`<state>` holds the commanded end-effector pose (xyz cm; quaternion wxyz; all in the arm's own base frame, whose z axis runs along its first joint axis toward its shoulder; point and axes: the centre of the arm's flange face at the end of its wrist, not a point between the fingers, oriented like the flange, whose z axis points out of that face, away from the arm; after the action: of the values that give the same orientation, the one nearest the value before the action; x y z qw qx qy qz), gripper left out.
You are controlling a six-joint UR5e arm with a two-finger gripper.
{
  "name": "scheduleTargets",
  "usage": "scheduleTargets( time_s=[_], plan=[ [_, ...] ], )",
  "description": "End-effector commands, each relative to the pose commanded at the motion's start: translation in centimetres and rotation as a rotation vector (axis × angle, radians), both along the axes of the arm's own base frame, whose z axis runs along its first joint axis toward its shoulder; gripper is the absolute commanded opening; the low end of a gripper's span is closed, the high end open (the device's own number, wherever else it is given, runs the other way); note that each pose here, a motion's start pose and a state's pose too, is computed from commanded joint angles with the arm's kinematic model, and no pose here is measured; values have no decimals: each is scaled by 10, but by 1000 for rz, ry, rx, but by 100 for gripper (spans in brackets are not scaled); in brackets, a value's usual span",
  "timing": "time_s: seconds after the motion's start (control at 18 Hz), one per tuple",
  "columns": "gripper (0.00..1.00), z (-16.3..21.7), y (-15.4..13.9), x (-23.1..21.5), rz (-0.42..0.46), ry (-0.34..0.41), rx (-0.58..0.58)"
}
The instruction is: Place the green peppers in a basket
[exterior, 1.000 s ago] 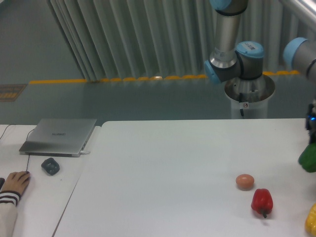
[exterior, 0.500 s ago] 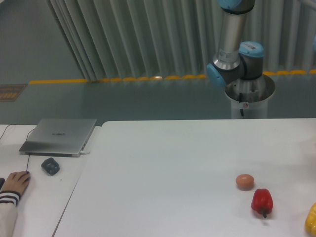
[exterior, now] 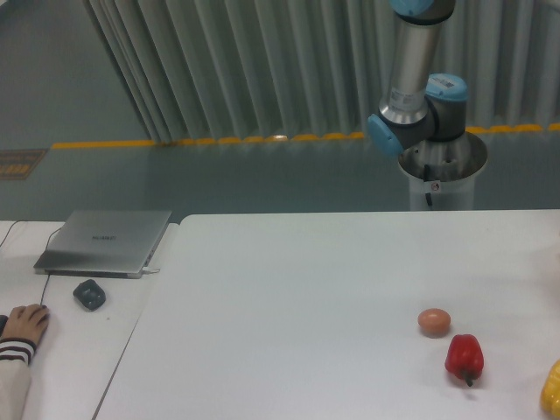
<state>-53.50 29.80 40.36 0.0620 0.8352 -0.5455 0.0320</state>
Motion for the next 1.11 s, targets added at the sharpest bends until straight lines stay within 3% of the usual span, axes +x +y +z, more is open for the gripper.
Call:
scheduleTargets(
  time_s=[0.39, 0.83, 1.11],
  plan=[
    [100, 0, 5, 4, 13, -5, 23],
    [100, -2, 21, 19, 113, -46, 140],
    [100, 2, 66, 48, 206, -10, 152]
  ],
)
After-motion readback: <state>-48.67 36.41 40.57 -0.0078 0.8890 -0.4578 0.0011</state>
